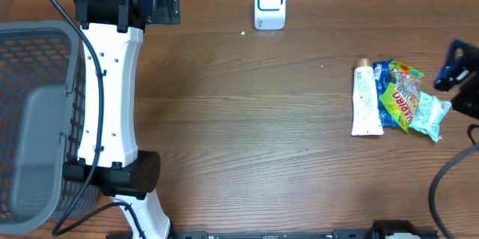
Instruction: Scan the item barcode
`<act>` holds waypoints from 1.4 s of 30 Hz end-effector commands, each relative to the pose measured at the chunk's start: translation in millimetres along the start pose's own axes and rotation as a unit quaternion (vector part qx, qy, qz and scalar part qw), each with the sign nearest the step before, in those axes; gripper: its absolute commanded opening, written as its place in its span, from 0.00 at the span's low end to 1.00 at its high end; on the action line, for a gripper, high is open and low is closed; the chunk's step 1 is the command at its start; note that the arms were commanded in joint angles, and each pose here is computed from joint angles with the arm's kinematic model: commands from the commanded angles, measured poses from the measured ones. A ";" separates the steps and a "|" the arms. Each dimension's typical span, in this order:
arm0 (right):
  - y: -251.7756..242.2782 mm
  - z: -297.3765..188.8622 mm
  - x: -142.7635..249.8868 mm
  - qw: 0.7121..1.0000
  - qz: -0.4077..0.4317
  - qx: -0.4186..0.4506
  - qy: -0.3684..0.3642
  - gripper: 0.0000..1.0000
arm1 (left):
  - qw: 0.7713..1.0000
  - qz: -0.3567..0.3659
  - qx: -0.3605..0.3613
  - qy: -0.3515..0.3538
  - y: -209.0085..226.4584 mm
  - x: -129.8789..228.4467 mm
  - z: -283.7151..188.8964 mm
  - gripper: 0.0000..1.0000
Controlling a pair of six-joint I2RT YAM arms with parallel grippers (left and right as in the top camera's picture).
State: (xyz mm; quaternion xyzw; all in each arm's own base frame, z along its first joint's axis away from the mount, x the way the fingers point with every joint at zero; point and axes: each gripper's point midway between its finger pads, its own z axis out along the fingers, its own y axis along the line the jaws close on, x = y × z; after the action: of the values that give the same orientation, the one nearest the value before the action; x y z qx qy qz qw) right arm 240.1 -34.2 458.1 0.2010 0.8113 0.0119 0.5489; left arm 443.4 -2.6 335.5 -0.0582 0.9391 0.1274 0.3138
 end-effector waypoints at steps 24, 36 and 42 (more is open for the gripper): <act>-18.9 96.5 247.7 0.971 -0.045 -0.190 -0.137 1.00 | 1.000 -0.006 0.001 -0.009 -0.6 -3.2 -5.8 1.00; -19.2 106.3 270.7 0.969 -0.041 -0.204 -0.132 1.00 | 1.000 -0.006 0.001 -0.009 -0.6 -3.2 -5.8 1.00; -19.2 106.5 270.9 0.969 -0.041 -0.203 -0.132 1.00 | 1.000 -0.006 0.001 -0.009 -0.6 -3.2 -5.8 1.00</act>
State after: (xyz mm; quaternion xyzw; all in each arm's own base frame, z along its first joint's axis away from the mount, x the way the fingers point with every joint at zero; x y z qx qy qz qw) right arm 244.1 16.2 169.8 0.0559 0.7241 0.1228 0.6763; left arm 443.4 -2.6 335.5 -0.0582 0.9391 0.1274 0.3138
